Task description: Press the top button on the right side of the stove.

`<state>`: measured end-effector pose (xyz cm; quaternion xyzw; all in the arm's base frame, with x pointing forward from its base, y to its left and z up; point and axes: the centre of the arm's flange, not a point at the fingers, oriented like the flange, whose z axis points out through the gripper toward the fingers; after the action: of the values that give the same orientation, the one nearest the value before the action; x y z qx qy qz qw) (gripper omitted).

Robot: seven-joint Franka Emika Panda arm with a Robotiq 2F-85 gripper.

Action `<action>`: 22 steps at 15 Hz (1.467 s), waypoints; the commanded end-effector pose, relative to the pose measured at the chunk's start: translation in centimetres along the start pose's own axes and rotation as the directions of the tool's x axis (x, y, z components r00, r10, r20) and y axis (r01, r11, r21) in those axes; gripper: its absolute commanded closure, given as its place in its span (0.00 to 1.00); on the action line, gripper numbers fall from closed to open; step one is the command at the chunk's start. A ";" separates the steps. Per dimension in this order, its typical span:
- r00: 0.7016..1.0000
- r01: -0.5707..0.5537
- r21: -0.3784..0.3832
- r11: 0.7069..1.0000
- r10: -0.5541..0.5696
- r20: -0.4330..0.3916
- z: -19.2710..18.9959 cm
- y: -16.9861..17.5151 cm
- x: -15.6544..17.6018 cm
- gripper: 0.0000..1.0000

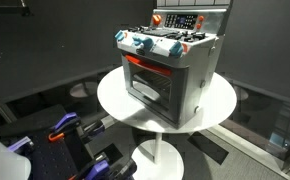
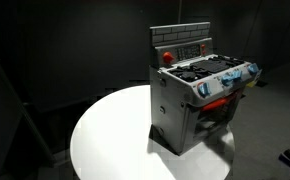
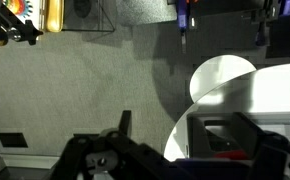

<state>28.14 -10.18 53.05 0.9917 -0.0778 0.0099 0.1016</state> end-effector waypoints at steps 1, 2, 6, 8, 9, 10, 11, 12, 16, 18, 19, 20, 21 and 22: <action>0.998 -0.035 0.011 0.999 0.036 -0.060 0.7 -0.6 3.3 0.00; 0.996 -0.040 0.019 0.999 0.041 -0.076 0.9 -0.9 4.2 0.00; 0.982 -0.074 0.034 0.997 0.079 -0.170 1.8 -2.0 8.7 0.00; 0.972 -0.091 0.049 0.995 0.099 -0.212 2.4 -2.6 11.2 0.00; 0.967 -0.098 0.062 0.993 0.109 -0.230 2.6 -2.8 12.5 0.00; 0.962 -0.107 0.067 0.992 0.120 -0.244 2.8 -3.1 13.6 0.00; 0.957 -0.113 0.079 0.990 0.130 -0.259 3.0 -3.4 15.1 0.00; 0.954 -0.117 0.090 0.989 0.137 -0.268 3.1 -3.7 16.2 0.00; 0.947 -0.138 0.115 0.984 0.165 -0.277 3.8 -4.8 21.2 0.00; 0.947 -0.144 0.125 0.982 0.174 -0.269 4.2 -5.4 23.3 0.00; 0.948 -0.148 0.129 0.981 0.177 -0.264 4.3 -5.7 24.3 0.00; 0.948 -0.155 0.129 0.979 0.184 -0.260 4.5 -6.1 25.3 0.00; 0.949 -0.157 0.132 0.979 0.187 -0.255 4.7 -6.4 26.2 0.00; 0.949 -0.162 0.134 0.978 0.192 -0.251 4.9 -6.7 27.0 0.00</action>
<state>52.00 -9.09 47.58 0.9762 -0.1352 0.1571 0.0639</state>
